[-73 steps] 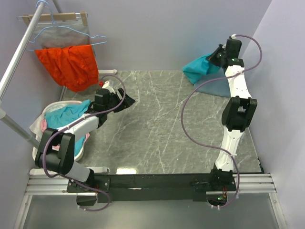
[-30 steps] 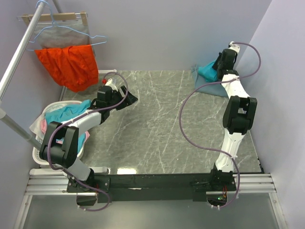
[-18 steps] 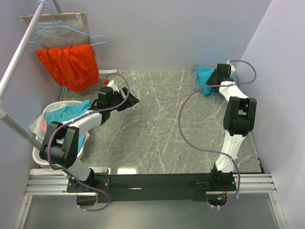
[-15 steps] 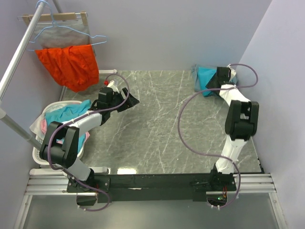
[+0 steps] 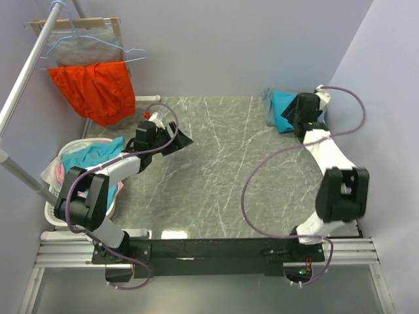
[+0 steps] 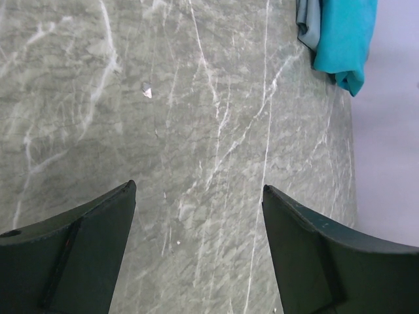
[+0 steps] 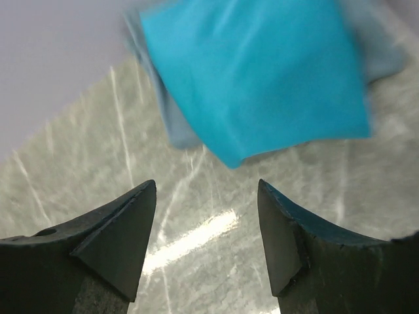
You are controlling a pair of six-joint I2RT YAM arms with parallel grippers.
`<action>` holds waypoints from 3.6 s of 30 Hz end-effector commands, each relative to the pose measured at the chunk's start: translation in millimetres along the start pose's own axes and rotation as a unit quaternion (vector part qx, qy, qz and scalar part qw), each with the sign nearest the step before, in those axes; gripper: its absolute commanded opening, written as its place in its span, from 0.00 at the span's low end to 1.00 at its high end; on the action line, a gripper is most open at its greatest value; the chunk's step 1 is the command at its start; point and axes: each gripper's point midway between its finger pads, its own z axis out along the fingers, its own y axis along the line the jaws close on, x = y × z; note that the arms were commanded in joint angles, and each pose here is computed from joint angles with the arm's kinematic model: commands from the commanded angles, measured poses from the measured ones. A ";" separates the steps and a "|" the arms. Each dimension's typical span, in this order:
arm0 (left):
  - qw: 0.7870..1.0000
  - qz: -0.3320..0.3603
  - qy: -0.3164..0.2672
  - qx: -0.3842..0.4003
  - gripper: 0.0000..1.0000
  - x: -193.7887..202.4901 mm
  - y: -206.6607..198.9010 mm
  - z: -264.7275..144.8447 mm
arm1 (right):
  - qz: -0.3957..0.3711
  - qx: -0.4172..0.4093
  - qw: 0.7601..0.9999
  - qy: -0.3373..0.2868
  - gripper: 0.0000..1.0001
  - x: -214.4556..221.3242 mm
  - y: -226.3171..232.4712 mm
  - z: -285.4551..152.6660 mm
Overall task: Fold and stack the t-shirts
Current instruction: Put the neatly folded tshirt into the corner of the board with the right arm
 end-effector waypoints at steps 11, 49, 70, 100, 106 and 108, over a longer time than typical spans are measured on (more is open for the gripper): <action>0.999 0.016 0.002 0.028 0.83 -3.9 -16.6 2.4 | -0.020 -0.014 0.993 0.119 0.68 57.9 36.5 119.0; 0.998 0.045 -0.032 0.017 0.84 -19.8 -30.2 -31.0 | -0.015 -0.103 0.994 0.046 0.74 15.1 69.1 110.5; 0.999 0.045 -0.031 0.002 0.84 -16.5 -22.6 -32.0 | -0.049 -0.076 0.984 0.154 0.73 66.7 47.3 96.3; 0.908 -0.026 -0.251 -0.334 0.99 -49.1 70.9 -196.7 | -0.105 -0.362 0.893 0.246 1.00 190.1 71.4 -163.5; 0.909 -0.030 -0.259 -0.325 1.00 -46.8 70.3 -200.8 | -0.118 -0.333 0.902 0.249 1.00 190.1 64.1 -159.6; 0.901 -0.035 -0.267 -0.341 0.99 -49.5 72.8 -206.9 | -0.124 -0.315 0.914 0.225 1.00 180.9 63.2 -160.0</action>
